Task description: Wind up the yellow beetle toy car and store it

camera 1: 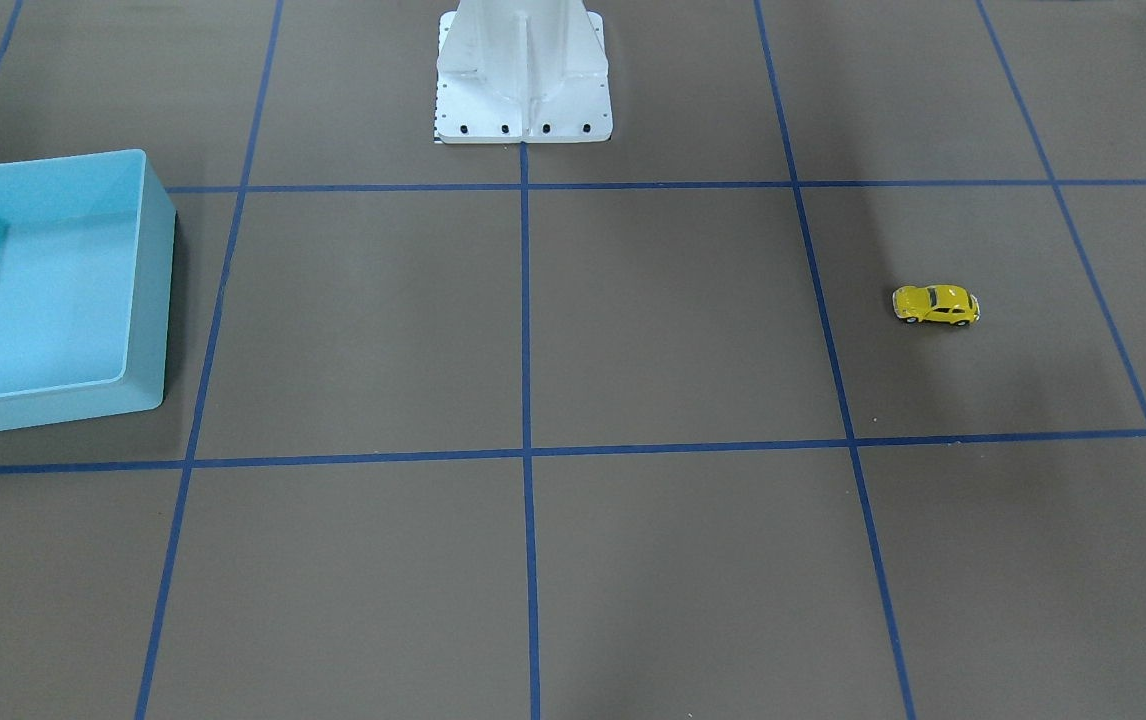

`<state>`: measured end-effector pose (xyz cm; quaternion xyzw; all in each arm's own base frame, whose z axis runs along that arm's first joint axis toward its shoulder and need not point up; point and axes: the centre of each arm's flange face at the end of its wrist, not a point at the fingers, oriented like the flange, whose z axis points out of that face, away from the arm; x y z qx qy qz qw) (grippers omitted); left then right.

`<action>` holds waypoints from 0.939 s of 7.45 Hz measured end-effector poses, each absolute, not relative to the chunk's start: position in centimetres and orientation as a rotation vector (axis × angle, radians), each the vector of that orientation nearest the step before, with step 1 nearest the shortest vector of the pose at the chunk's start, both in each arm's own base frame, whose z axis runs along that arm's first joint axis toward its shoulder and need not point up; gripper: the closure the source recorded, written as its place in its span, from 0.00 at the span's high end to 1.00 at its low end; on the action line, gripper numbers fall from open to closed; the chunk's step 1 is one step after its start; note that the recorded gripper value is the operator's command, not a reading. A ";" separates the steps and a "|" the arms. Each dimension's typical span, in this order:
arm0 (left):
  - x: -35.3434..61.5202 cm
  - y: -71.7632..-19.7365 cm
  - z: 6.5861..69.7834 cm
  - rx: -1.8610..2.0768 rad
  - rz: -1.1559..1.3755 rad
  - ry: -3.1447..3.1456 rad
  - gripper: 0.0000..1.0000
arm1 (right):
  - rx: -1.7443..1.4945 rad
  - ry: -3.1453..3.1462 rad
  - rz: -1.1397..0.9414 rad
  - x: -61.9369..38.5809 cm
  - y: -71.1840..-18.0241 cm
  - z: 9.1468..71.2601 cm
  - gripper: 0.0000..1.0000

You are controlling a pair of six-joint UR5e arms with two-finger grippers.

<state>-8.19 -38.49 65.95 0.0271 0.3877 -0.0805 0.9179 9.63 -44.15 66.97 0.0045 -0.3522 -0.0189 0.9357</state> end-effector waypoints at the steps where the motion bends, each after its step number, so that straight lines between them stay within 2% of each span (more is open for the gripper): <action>1: -8.2 -38.2 65.8 0.056 -0.167 0.803 0.99 | 0.010 -0.720 -0.039 9.6 -44.2 66.9 0.99; 4: -8.0 -36.1 64.8 0.058 -0.163 0.833 1.00 | 0.009 -0.720 -0.039 9.6 -44.1 67.0 0.99; 7: -7.0 -37.0 62.6 0.141 -0.071 0.890 1.00 | 0.006 -0.722 -0.037 9.6 -44.0 67.1 0.99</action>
